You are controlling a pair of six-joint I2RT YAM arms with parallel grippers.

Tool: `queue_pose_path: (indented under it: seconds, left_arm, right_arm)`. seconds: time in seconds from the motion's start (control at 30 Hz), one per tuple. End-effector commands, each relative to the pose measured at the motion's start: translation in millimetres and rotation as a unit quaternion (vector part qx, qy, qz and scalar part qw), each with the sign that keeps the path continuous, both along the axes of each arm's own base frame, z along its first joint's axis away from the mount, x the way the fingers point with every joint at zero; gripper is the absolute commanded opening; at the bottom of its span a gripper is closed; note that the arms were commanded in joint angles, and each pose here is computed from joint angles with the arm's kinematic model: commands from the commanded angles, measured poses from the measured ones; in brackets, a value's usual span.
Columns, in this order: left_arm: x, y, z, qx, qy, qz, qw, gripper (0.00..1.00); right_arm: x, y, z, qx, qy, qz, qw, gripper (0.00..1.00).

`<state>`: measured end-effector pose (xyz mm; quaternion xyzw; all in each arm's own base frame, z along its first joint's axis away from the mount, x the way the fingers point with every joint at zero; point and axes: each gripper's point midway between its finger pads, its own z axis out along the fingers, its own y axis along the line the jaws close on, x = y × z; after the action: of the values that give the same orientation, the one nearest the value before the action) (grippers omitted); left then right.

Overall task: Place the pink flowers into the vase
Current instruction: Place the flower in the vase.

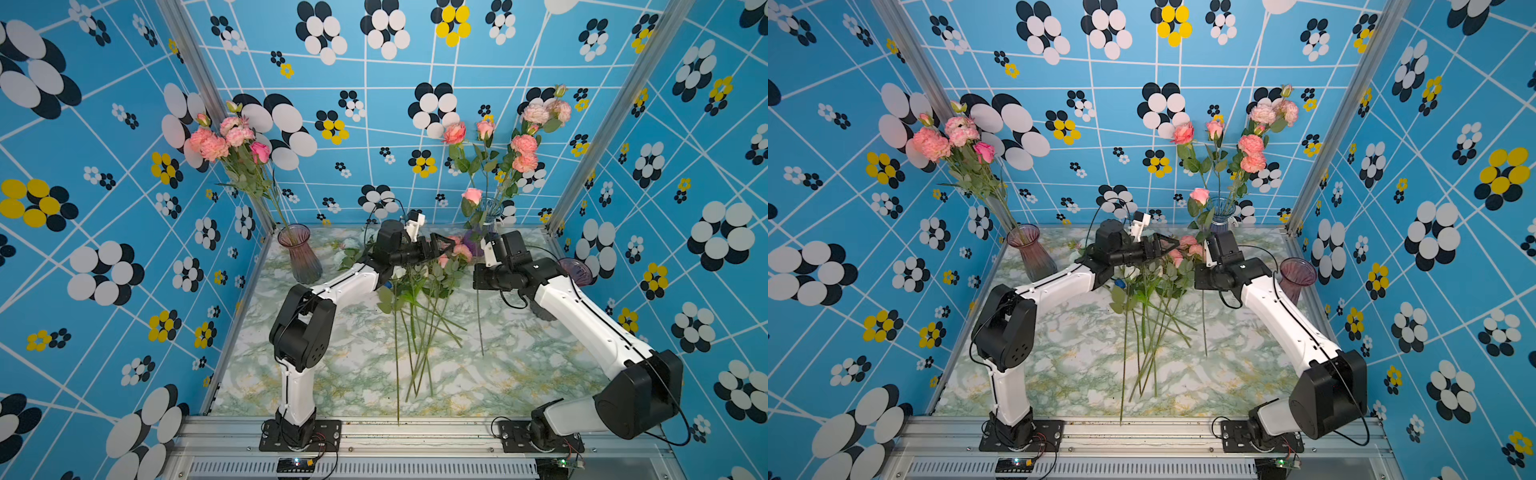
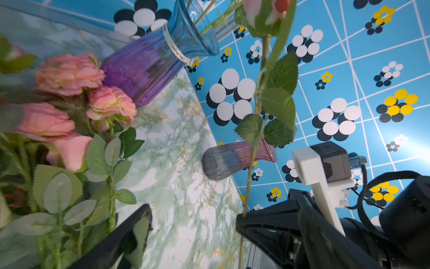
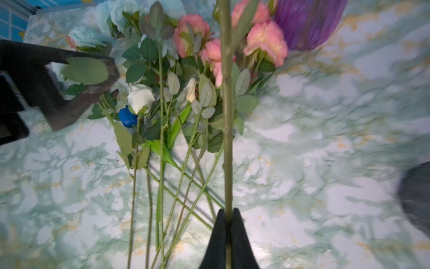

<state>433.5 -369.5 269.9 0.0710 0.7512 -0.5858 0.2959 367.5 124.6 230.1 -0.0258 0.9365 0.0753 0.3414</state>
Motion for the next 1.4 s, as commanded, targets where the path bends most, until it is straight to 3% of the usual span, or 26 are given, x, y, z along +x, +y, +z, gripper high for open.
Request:
queue_pose_path:
  seconds: [0.0, 0.13, 0.33, 0.47, 0.6, 0.83, 1.03, 1.2, 1.27, 1.37]
  left_arm:
    - [-7.9, 11.4, 16.9, 0.008, -0.023, -0.008, 1.0, 1.0]
    - [-15.3, 17.9, 29.6, 0.011, -0.042, 0.001, 0.999, 1.0]
    - [-25.9, 23.4, 21.7, 0.032, -0.063, 0.005, 0.997, 1.0]
    - [-29.1, 27.4, 10.7, 0.07, -0.083, 0.002, 0.994, 1.0]
    - [-36.9, 27.6, 0.7, 0.128, -0.121, -0.001, 0.984, 1.0]
    - [-58.5, 9.1, -11.9, 0.245, -0.225, -0.012, 0.943, 1.0]
    - [-52.8, 9.1, 1.6, 0.308, -0.328, 0.061, 0.891, 1.0]
    - [-31.6, 24.6, 18.4, 0.326, -0.352, 0.137, 0.866, 1.0]
    - [-27.4, 29.4, 27.7, 0.311, -0.354, 0.158, 0.868, 1.0]
    - [-29.2, 20.9, 38.5, 0.273, -0.365, 0.119, 0.882, 1.0]
  right_arm:
    - [3.5, -53.0, 80.9, -0.099, -0.114, -0.056, 0.987, 0.0]
    - [-1.0, -110.6, 157.2, -0.178, -0.223, -0.139, 0.948, 0.0]
    - [-12.2, -187.2, 224.1, -0.196, -0.337, -0.257, 0.884, 0.0]
    - [-1.6, -207.8, 238.3, -0.205, -0.348, -0.282, 0.87, 0.0]
    - [12.4, -216.9, 249.5, -0.216, -0.352, -0.285, 0.865, 0.0]
    - [37.0, -227.0, 222.5, -0.218, -0.341, -0.278, 0.871, 0.0]
    - [47.4, -225.8, 169.0, -0.192, -0.332, -0.262, 0.885, 0.0]
    - [48.0, -228.5, 140.7, -0.184, -0.314, -0.269, 0.892, 0.0]
    - [46.3, -231.1, 131.8, -0.181, -0.309, -0.277, 0.892, 0.0]
    - [39.9, -235.1, 119.6, -0.183, -0.297, -0.287, 0.892, 0.0]
